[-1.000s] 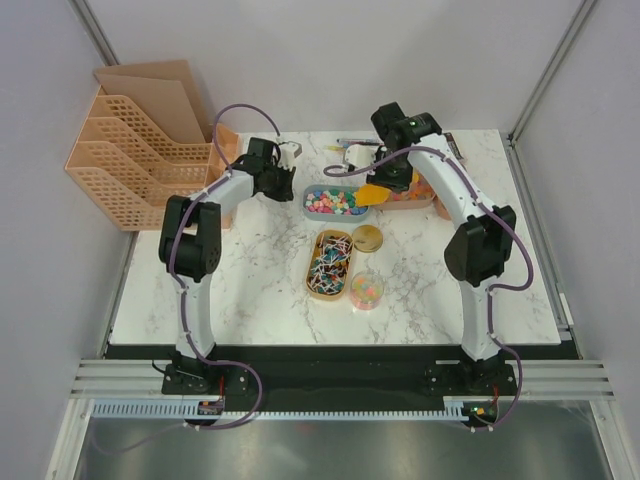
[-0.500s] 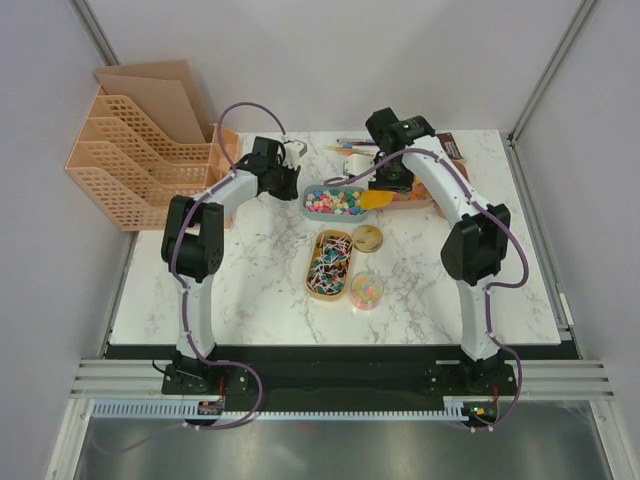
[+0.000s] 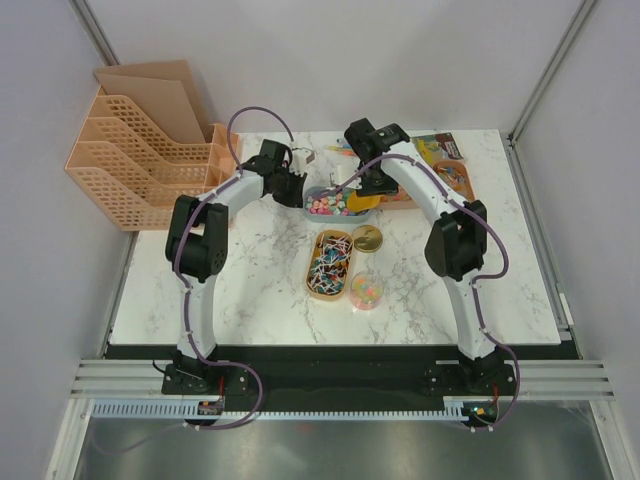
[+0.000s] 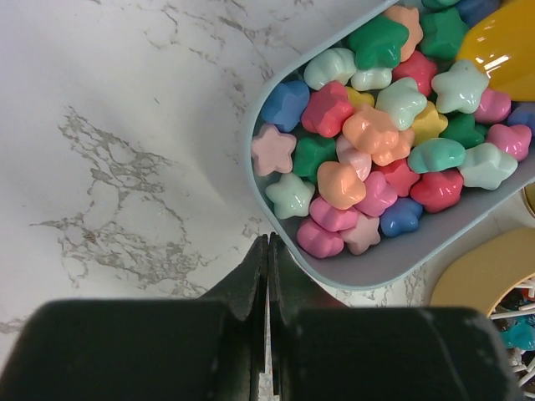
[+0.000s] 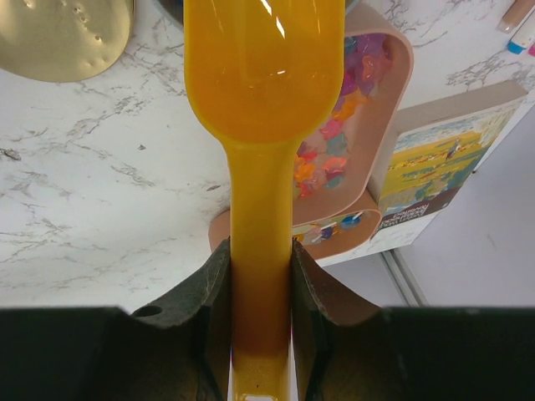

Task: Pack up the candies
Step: Scoop the fake candies from the storage box.

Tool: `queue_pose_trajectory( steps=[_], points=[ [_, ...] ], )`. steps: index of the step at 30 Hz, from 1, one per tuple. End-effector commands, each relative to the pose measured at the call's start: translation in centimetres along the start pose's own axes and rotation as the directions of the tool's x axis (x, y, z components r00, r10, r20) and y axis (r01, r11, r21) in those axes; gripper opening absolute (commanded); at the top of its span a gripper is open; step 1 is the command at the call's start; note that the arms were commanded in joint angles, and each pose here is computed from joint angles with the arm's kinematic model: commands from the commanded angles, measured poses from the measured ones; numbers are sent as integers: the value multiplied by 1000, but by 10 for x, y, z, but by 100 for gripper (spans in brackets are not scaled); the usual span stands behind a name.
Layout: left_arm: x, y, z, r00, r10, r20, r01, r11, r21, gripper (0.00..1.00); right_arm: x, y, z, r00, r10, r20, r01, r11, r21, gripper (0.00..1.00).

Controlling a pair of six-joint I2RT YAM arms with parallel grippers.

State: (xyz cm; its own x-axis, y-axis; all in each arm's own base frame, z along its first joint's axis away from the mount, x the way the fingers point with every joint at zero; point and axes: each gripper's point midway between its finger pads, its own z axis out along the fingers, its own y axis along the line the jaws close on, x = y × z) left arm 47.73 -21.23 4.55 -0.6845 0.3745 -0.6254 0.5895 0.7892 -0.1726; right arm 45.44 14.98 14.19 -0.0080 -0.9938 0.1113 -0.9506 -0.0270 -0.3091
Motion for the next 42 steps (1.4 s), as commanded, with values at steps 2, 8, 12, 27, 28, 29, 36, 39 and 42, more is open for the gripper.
queue_pose_trajectory(
  steps=[2,8,12,27,28,29,36,39,42],
  points=[
    [-11,-25,2,1000,14,21,-16,995,101,2,10,17,-3,996,-54,-71,48,995,-84,0],
    [-11,-35,2,1000,-9,21,6,989,148,2,2,14,6,994,-48,-99,41,997,-71,0],
    [-11,-39,-2,1000,-18,19,15,985,172,2,-6,15,16,992,-47,-119,39,997,-72,0],
    [-18,-48,-8,999,-41,29,34,978,205,2,-30,22,27,995,-66,-73,59,994,-95,0],
    [-19,-47,-8,999,-40,31,33,979,203,2,-32,19,25,996,-67,-66,61,994,-88,0],
    [-19,-48,-8,999,-41,32,34,979,203,2,-34,18,27,996,-71,-58,66,994,-88,0],
    [-17,-47,-9,999,-41,30,35,980,194,2,-43,20,34,994,-104,-22,101,990,-102,0],
    [-15,-47,-9,999,-47,26,41,980,192,2,-46,23,36,992,-124,-3,122,985,-118,0],
    [-14,-48,-8,999,-45,25,39,982,186,2,-52,25,38,990,-139,36,143,981,-129,0]
  ],
)
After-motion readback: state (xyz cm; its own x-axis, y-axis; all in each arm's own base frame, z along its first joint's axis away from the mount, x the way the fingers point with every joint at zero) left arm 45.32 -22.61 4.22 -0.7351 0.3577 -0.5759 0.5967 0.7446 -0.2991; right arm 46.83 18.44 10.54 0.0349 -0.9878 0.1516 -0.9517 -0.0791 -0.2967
